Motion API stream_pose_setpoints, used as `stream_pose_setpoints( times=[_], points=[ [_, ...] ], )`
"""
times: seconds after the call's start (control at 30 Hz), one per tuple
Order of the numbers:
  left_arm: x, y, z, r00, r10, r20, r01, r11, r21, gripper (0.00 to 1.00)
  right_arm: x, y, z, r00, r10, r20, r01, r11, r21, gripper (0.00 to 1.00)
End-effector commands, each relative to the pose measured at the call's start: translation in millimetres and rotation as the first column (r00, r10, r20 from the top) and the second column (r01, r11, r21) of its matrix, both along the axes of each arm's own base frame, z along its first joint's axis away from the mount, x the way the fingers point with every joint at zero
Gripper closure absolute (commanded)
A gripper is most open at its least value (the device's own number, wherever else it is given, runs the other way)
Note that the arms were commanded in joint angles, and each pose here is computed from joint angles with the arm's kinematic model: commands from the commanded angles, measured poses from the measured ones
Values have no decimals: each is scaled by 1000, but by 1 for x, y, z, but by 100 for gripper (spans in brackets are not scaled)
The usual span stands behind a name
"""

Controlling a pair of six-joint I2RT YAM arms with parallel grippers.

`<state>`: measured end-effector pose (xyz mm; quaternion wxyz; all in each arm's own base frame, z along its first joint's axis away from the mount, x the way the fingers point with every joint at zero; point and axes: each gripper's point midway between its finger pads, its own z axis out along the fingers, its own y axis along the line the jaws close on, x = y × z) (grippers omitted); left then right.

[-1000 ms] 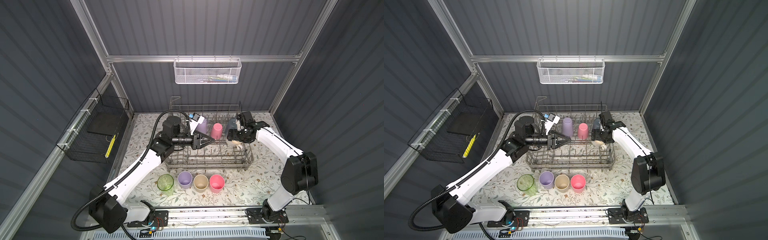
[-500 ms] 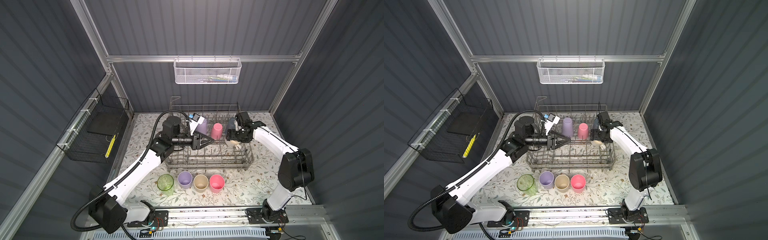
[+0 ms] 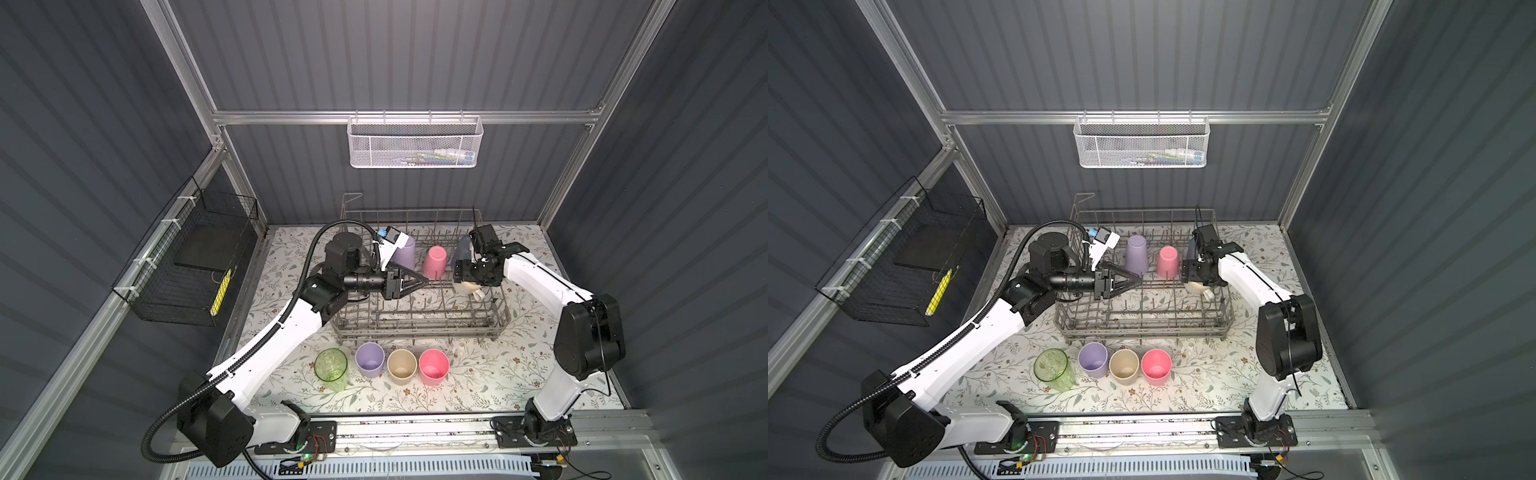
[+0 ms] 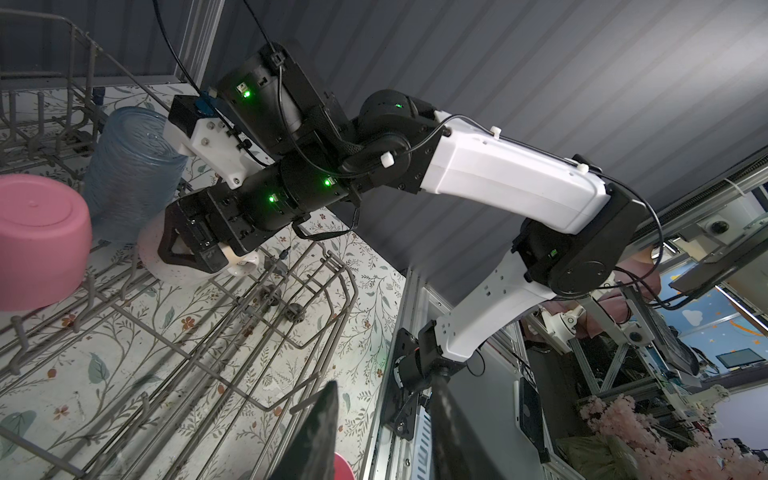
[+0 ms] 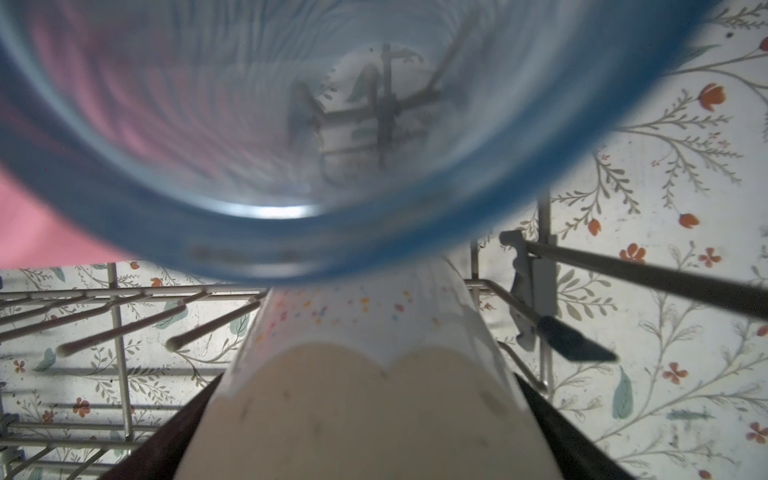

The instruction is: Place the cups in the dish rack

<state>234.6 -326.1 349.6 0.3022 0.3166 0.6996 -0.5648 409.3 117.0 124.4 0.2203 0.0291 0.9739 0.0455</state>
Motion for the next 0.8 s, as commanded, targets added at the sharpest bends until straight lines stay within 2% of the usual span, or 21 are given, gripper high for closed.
stream_pose_setpoints(
  times=[0.0, 0.23, 0.77],
  points=[
    [-8, 4, 2, 1000, -16, 24, 16, 1000, -3, 63, 7, -14, 6, 999, -46, 27, 47, 998, -42, 32],
    [-8, 4, 3, 999, -18, 26, 18, 1000, -4, 63, 7, -15, 5, 998, -51, 27, 52, 998, -45, 21],
    [-11, 6, 4, 999, -18, 32, 18, 1000, -6, 63, 5, -20, 11, 997, -66, 37, 68, 996, -59, 12]
  ],
)
